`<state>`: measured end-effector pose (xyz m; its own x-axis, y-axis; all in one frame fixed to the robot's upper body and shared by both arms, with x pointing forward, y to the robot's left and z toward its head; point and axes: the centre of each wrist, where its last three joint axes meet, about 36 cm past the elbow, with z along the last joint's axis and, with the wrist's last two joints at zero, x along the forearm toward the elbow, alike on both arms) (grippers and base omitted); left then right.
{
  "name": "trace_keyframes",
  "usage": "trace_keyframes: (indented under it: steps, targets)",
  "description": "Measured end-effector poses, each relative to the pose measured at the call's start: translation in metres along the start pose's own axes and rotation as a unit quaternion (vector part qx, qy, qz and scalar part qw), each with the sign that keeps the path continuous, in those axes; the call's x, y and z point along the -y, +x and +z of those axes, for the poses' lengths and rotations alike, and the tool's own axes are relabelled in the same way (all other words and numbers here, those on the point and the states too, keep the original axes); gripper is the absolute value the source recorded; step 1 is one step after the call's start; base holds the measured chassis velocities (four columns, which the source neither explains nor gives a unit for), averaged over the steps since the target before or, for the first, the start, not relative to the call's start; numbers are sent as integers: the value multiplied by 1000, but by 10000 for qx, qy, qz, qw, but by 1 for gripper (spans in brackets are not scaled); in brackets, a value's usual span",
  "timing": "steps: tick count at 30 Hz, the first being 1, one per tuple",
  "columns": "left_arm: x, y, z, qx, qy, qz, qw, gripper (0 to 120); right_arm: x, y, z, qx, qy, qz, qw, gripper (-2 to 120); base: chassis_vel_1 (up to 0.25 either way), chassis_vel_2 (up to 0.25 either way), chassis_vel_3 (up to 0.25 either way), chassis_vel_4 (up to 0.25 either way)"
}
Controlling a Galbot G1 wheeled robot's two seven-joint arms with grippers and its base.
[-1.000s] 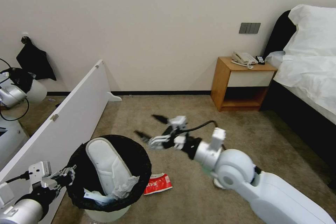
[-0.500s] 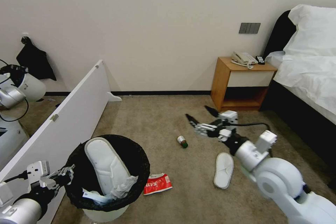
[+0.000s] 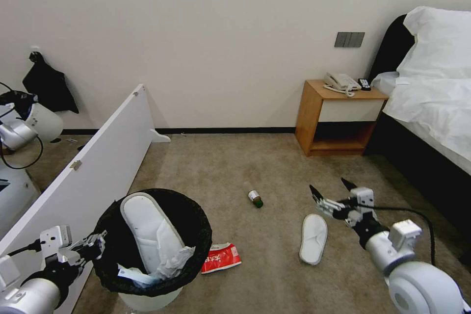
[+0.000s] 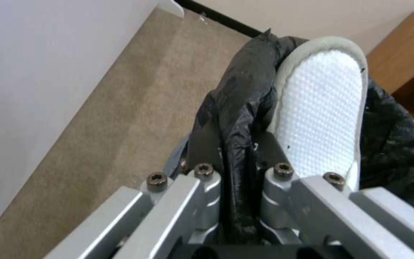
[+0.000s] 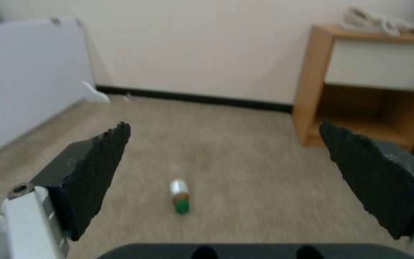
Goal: Pick up the trash bin, then pick up the garbage from the floor and place it into the trash bin.
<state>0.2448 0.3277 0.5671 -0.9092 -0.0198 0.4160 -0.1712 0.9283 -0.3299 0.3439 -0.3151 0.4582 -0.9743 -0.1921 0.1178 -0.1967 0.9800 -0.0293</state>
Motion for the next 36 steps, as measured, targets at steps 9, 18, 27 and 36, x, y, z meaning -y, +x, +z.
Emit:
trace_keyframes:
  steps: [9,18,27,36]
  targets:
    - [-1,0,-1,29,22,-2,10000,5,2,2,47,-530,-18,532,9972,100,0,0,0,0]
    - [-1,0,-2,52,16,9,10000,5,6,-17,108,-1269,-43,1263,9838,100,0,0,0,0]
    - [0,0,-4,85,5,31,10000,5,13,-42,149,-1858,-222,1472,9712,100,0,0,0,0]
    - [-1,0,-5,108,-12,24,9999,5,8,-82,181,-2319,-534,1256,9631,100,0,0,0,0]
